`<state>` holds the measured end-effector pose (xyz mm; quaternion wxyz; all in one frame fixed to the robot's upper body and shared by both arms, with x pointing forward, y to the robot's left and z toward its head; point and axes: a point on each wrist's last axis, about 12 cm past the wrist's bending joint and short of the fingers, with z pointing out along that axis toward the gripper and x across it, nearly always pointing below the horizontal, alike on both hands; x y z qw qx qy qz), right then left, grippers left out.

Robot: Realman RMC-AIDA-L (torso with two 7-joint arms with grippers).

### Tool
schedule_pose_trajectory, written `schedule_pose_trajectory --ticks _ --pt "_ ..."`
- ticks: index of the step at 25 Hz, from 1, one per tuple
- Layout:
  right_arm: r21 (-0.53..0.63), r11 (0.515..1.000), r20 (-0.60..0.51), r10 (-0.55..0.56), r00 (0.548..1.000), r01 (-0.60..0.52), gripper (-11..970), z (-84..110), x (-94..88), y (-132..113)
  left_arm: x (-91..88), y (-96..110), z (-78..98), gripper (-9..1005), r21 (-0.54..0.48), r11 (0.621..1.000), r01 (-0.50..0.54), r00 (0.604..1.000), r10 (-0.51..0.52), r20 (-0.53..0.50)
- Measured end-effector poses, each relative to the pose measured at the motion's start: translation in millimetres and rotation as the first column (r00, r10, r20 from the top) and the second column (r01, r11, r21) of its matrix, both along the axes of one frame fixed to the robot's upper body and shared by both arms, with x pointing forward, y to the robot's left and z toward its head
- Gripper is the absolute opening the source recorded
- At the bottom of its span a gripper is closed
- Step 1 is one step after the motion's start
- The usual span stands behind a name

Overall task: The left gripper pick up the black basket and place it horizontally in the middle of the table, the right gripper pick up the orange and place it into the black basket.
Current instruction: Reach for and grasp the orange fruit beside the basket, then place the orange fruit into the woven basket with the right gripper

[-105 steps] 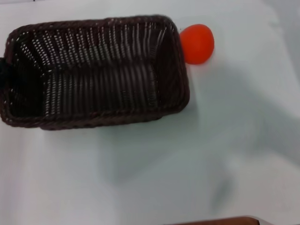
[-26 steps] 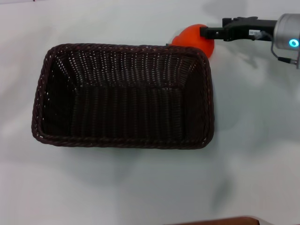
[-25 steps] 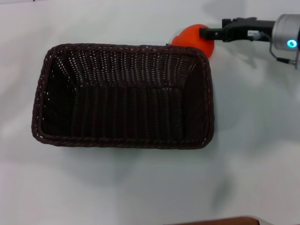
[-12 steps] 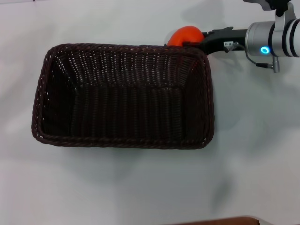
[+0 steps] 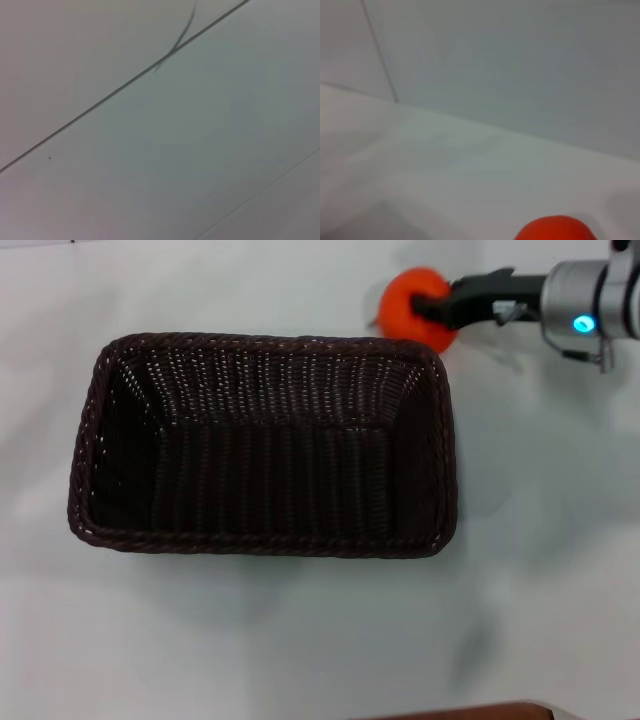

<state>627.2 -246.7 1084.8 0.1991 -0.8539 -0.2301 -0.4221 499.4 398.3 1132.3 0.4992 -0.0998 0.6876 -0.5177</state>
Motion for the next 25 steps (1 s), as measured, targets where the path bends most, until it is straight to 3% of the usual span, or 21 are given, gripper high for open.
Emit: schedule_pose_trajectory --ticks 4,7,9,10,11,14,16,21,25 --pt "0.06 0.998 0.079 -0.013 0.997 0.008 355 25.5 -3.5 -12.6 1.1 0.7 1.1 754 0.0 1.0 -0.015 1.0 0.015 0.02" --pt "0.123 0.991 0.158 0.036 0.987 -0.056 342 48.6 -12.6 -14.3 2.2 -2.3 -1.4 753 0.01 1.0 -0.021 0.999 0.021 0.048" --pt "0.158 0.976 0.23 0.109 0.967 -0.147 333 67.1 -22.2 -9.4 2.8 -5.2 -2.2 753 0.01 1.0 -0.03 0.996 0.029 0.084" --pt "0.184 0.947 0.294 0.202 0.934 -0.263 329 82.4 -33.6 -1.3 2.0 -6.3 -2.5 752 0.013 0.999 -0.044 0.992 0.042 0.118" --pt "0.184 0.947 0.294 0.202 0.934 -0.263 324 82.4 -33.6 -1.3 1.2 -6.1 -2.9 752 0.014 0.998 -0.053 0.99 0.051 0.133" --pt "0.208 0.858 0.374 0.373 0.849 -0.469 311 97.3 -52.4 15.4 -2.7 -7.4 -6.3 752 0.02 0.995 -0.099 0.976 0.093 0.196" --pt "0.199 0.796 0.387 0.471 0.792 -0.571 285 97.8 -60.8 27.5 -6.4 -8.9 -10.6 752 0.025 0.991 -0.131 0.966 0.122 0.229" --pt "0.121 0.72 0.345 0.615 0.709 -0.683 232 81.1 -70.8 51.6 -14.0 -11.2 -21.5 753 0.047 0.975 -0.217 0.942 0.197 0.273" --pt "0.137 0.717 0.359 0.607 0.709 -0.684 254 66.9 -68.3 59.0 -17.1 -17.8 -29.0 753 0.105 0.96 -0.261 0.923 0.216 0.318"
